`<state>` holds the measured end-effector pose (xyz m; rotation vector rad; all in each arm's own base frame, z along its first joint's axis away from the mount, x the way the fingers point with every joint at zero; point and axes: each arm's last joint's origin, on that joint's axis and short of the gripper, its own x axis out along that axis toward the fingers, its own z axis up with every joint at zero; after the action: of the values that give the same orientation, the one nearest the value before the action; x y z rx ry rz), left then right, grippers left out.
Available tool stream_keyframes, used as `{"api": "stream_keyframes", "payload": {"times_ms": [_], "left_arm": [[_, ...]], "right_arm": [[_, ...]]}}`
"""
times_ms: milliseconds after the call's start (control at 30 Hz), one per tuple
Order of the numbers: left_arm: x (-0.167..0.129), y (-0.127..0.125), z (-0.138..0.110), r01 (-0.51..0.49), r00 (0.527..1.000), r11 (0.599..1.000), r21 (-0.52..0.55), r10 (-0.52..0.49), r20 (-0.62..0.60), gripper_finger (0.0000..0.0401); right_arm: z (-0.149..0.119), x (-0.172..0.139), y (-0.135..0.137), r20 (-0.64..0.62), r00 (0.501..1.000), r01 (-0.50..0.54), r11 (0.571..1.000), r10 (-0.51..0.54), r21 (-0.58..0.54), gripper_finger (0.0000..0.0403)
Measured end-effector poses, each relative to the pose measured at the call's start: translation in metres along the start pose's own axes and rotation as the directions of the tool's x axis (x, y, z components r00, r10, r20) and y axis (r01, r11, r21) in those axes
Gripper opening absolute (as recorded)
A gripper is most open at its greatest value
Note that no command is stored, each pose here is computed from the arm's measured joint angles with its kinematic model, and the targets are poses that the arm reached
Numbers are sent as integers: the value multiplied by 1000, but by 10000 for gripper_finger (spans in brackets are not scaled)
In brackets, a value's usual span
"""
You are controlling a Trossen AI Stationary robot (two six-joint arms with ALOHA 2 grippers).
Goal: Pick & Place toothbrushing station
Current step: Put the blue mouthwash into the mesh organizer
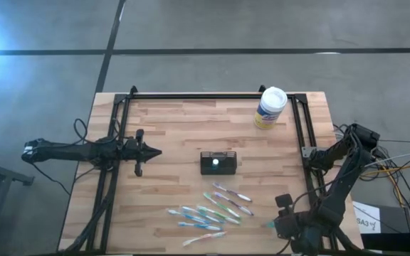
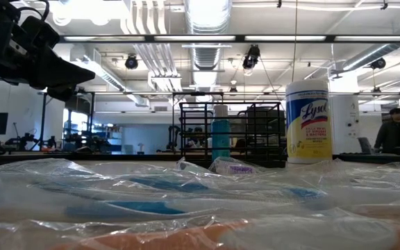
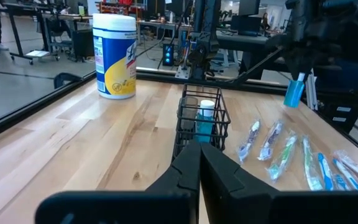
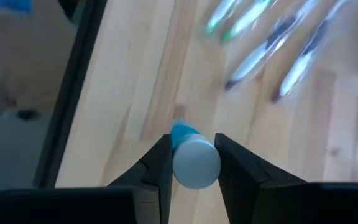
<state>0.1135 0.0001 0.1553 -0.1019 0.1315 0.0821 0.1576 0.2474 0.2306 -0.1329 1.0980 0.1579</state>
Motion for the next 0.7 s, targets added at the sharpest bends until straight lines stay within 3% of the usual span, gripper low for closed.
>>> {"api": "stream_keyframes", "payload": {"times_ms": [367,700], "left_arm": [[0,0,0,0,1000,1000,-3,0,0,20],[0,0,1,2,1000,1000,-31,-2,12,9]], "right_arm": [[36,-30,-36,150,987,26,987,-50,160,89],[62,-32,-76,188,973,77,952,-137,295,89]]}}
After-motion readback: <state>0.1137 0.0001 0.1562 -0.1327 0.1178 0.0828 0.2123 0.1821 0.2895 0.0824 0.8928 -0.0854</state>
